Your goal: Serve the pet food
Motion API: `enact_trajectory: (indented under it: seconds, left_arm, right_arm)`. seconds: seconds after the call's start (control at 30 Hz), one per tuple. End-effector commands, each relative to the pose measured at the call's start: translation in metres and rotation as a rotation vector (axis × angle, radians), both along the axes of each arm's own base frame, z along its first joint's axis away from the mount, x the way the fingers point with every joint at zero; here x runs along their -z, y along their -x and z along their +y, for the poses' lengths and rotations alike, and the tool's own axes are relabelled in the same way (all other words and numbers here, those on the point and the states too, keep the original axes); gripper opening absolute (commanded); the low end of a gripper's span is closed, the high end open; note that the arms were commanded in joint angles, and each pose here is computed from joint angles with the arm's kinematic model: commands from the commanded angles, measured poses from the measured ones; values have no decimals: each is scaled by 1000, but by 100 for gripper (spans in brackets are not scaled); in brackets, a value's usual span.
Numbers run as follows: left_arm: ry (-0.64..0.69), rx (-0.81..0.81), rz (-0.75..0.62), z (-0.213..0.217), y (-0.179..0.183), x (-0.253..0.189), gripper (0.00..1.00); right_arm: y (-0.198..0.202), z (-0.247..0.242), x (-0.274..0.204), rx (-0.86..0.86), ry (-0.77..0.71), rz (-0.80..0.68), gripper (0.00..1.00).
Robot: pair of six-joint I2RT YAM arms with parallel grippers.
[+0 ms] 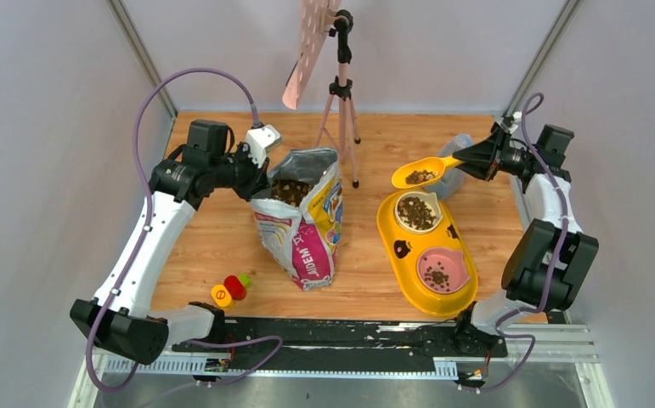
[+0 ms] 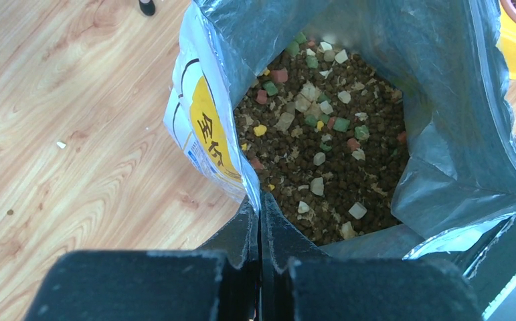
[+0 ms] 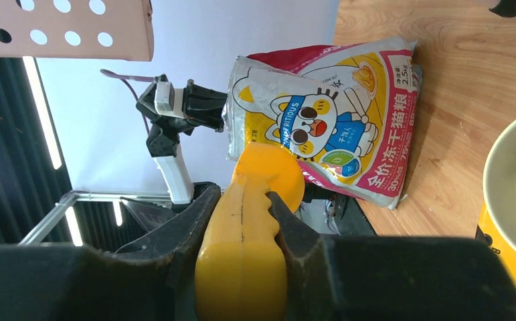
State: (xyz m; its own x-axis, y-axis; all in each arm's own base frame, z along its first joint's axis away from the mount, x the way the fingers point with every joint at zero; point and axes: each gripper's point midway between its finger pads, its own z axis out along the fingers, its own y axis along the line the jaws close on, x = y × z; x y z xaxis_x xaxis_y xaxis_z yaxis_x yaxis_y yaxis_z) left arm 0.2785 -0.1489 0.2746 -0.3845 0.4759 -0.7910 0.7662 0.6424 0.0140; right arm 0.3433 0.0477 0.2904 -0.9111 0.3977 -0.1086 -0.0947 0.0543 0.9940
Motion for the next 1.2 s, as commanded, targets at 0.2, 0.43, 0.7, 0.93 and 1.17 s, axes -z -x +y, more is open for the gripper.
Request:
enact_trajectory:
  seconds: [0.2,0.43,0.7,0.93,1.17]
  left_arm:
    - [119,65,-227,-16,-8,-64,0]
    - [123,61,-214,-16,-7,-61,0]
    - [125,60,-209,-17,-8,-60,0]
    - [131,69,-193,-20,-10,-54,0]
    - [139,67,-182,-22,-12,-52,0]
  right_arm:
    - [19,-17,-22,79,94,-185,0]
    - [16,-32,-16,109,113,-218,0]
    - [20,-48,4,163,210,-210,0]
    - [32,-50,18,144,293,-212,0]
    - [39,-63,31,149,341,-190,0]
